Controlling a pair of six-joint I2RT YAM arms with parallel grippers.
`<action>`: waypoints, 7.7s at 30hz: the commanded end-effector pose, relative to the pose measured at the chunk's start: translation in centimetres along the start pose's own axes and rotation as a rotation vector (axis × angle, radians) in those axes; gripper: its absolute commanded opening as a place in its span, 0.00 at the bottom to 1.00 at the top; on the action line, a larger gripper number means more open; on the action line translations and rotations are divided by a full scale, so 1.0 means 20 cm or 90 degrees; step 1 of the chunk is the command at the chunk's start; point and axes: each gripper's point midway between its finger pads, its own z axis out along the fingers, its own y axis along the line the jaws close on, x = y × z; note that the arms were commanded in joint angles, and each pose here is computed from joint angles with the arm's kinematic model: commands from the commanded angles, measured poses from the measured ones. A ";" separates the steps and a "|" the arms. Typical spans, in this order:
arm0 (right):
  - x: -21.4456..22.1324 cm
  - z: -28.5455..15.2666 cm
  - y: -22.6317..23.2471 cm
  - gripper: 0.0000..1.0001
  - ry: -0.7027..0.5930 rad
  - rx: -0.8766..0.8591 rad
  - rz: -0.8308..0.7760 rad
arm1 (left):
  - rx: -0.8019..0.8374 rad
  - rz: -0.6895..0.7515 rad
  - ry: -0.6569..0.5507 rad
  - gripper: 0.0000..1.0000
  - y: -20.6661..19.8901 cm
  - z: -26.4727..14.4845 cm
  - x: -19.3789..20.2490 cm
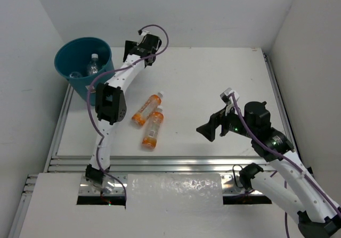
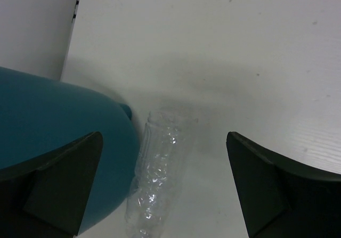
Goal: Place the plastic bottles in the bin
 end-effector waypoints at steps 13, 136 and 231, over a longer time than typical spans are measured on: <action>-0.04 0.03 0.03 0.99 -0.022 -0.031 -0.012 | -0.013 0.013 0.094 1.00 -0.10 0.27 0.39; 0.11 0.01 0.00 0.99 0.047 -0.002 0.030 | 0.436 0.009 0.208 0.76 -0.58 -0.56 0.80; -0.06 -0.13 0.08 0.99 -0.005 -0.010 0.015 | 0.508 0.088 0.178 0.99 -0.47 -1.21 1.27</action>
